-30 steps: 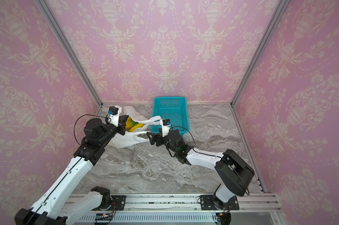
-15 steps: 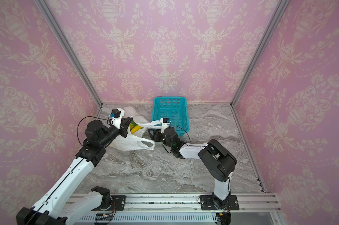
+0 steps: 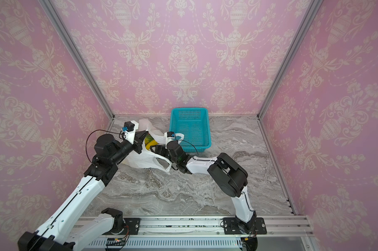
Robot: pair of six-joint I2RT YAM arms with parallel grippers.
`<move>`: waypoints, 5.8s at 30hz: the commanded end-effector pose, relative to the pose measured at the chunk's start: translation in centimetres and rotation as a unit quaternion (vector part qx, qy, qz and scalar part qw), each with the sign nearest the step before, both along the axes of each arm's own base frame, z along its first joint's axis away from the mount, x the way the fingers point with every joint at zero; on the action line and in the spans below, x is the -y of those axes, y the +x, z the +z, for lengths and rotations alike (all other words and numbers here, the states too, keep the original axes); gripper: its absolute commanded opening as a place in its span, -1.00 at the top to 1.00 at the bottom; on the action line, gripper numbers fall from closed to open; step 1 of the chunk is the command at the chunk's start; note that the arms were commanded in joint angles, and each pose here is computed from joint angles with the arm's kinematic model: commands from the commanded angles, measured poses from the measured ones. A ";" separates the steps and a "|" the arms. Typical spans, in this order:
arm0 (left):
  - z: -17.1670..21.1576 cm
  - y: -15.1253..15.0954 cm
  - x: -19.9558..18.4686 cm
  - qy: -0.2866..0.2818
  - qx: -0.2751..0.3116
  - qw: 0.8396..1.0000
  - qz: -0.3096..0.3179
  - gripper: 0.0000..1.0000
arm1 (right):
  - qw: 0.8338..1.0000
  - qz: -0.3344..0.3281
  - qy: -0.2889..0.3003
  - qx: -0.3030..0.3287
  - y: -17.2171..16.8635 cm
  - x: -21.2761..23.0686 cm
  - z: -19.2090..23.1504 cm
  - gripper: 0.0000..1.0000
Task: Untie the knot of the plastic bag and take out the fruit
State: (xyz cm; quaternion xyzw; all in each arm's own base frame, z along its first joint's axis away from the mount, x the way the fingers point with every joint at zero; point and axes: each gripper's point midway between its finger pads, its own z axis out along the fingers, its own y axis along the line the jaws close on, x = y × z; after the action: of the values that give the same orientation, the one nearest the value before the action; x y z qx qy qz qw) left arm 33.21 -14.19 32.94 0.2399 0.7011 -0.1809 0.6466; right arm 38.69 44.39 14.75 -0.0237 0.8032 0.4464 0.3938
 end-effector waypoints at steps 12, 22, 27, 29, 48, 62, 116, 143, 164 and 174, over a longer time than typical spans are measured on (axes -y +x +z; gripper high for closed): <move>2.3 -0.7 -0.4 -0.011 0.039 0.999 0.007 1.00 | 0.997 -0.028 -0.057 -0.050 1.8 -0.7 -5.3 -0.46; 1.4 1.7 -5.0 0.000 0.026 0.993 0.113 1.00 | 0.993 -0.093 -0.061 -0.040 -0.6 4.1 -5.6 0.89; 1.5 1.9 -5.9 0.003 0.027 0.992 0.122 1.00 | 0.987 -0.132 -0.083 -0.038 -4.1 5.9 -6.8 0.98; 1.6 1.6 -5.6 0.007 0.033 0.994 0.109 1.00 | 0.984 -0.146 -0.095 -0.033 -5.6 6.4 -7.7 0.99; 2.6 -0.6 -3.0 -0.001 0.075 0.997 0.010 1.00 | 0.996 -0.082 -0.023 0.014 -8.7 5.0 -3.9 -0.43; 3.3 -1.2 -2.6 -0.011 0.087 0.996 -0.006 1.00 | 0.985 -0.122 -0.111 -0.050 -4.9 1.7 -8.6 -0.67; 3.2 0.0 -5.6 0.012 0.067 0.994 0.083 1.00 | 0.993 -0.020 0.021 -0.118 -12.5 -1.1 -9.6 1.00; 2.9 -0.2 -4.5 0.011 0.061 0.997 0.051 1.00 | 0.947 -0.105 -0.210 0.219 -14.1 7.5 3.5 -0.51; 2.9 -0.4 -4.1 0.008 0.062 0.997 0.036 1.00 | 0.856 -0.013 -0.422 0.300 -7.7 5.5 7.0 -1.00; 3.1 -0.6 -4.0 0.007 0.063 0.997 0.033 1.00 | 0.866 0.074 -0.386 0.309 -8.0 4.4 9.0 -1.00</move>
State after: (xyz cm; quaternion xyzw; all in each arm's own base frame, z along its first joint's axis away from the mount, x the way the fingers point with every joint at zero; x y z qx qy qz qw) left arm 33.08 -9.88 34.61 0.2164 0.6842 -0.1362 0.6830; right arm 30.84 39.11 21.52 -0.3483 0.7529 0.0593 0.5552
